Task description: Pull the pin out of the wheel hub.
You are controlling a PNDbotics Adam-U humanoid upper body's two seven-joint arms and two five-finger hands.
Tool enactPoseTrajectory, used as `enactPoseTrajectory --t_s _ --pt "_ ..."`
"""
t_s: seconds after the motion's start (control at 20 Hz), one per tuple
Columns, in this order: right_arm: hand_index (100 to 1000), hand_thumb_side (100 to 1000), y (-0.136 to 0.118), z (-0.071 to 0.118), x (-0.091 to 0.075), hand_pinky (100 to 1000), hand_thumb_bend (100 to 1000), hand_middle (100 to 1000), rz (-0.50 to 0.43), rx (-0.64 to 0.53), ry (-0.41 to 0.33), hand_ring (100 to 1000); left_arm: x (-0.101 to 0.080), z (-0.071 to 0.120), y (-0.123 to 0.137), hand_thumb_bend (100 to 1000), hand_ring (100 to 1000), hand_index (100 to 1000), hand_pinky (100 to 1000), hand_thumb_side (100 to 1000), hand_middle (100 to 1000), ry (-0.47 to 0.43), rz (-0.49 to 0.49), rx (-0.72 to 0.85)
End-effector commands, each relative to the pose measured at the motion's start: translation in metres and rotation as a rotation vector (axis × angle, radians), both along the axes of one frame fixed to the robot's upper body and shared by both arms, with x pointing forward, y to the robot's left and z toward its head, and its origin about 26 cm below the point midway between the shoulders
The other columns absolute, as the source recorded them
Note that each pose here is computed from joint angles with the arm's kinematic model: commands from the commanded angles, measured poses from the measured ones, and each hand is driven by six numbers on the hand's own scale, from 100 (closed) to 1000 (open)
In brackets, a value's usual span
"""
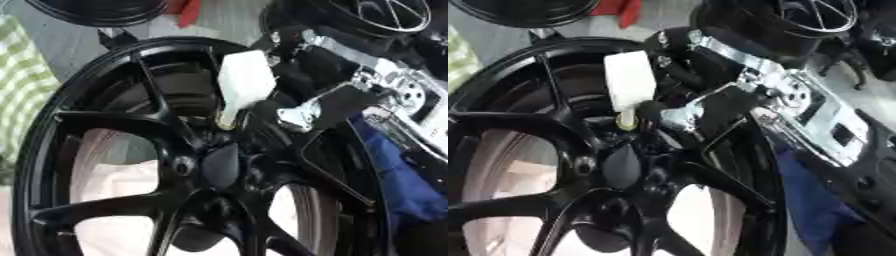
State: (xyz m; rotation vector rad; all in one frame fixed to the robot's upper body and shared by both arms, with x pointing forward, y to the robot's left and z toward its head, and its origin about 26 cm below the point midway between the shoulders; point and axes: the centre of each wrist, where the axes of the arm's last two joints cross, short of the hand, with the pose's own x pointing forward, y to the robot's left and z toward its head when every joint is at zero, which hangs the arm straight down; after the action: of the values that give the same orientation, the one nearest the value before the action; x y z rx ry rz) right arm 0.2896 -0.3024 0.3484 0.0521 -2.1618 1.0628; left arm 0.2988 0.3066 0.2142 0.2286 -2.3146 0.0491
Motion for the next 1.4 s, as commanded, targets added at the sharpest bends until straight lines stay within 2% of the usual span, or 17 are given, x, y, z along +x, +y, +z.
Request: enactPoseTrajectory --t_s 0.05,0.45,0.6,0.7,0.9,1.05,1.1,1.4 --pt "353 100 -0.006 0.018 -0.011 679 294 109 0.005 0.055 -0.003 536 -0.004 0.007 0.003 147 678 790 904 581 550 -0.023 0.009 0.01" --pt "362 100 -0.032 0.037 -0.022 668 307 123 0.007 0.338 0.061 538 -0.005 0.007 0.006 157 678 790 904 571 550 -0.022 0.025 0.019" --pt "364 100 -0.051 0.042 -0.026 666 306 128 -0.031 0.462 0.057 540 -0.007 0.006 0.01 156 677 790 904 571 550 -0.016 0.041 0.023" --pt "364 100 -0.07 0.04 -0.027 666 305 129 -0.089 0.548 0.048 541 -0.008 0.004 0.014 157 677 790 904 569 550 -0.008 0.063 0.027" --pt "365 100 -0.107 0.026 -0.029 663 302 132 -0.217 0.679 0.035 544 -0.012 0.002 0.022 161 677 790 903 563 550 0.0 0.107 0.037" --pt "367 100 -0.132 0.007 -0.034 663 299 134 -0.318 0.74 0.011 547 -0.014 0.002 0.026 164 677 790 903 559 550 0.005 0.126 0.052" --pt "368 100 -0.141 0.0 -0.037 664 299 135 -0.369 0.745 0.001 548 -0.014 0.002 0.027 164 677 790 903 556 550 0.007 0.133 0.059" --pt "373 100 -0.173 -0.041 -0.062 662 295 141 -0.531 0.811 -0.096 554 -0.017 -0.001 0.033 166 677 791 898 548 551 0.017 0.159 0.074"
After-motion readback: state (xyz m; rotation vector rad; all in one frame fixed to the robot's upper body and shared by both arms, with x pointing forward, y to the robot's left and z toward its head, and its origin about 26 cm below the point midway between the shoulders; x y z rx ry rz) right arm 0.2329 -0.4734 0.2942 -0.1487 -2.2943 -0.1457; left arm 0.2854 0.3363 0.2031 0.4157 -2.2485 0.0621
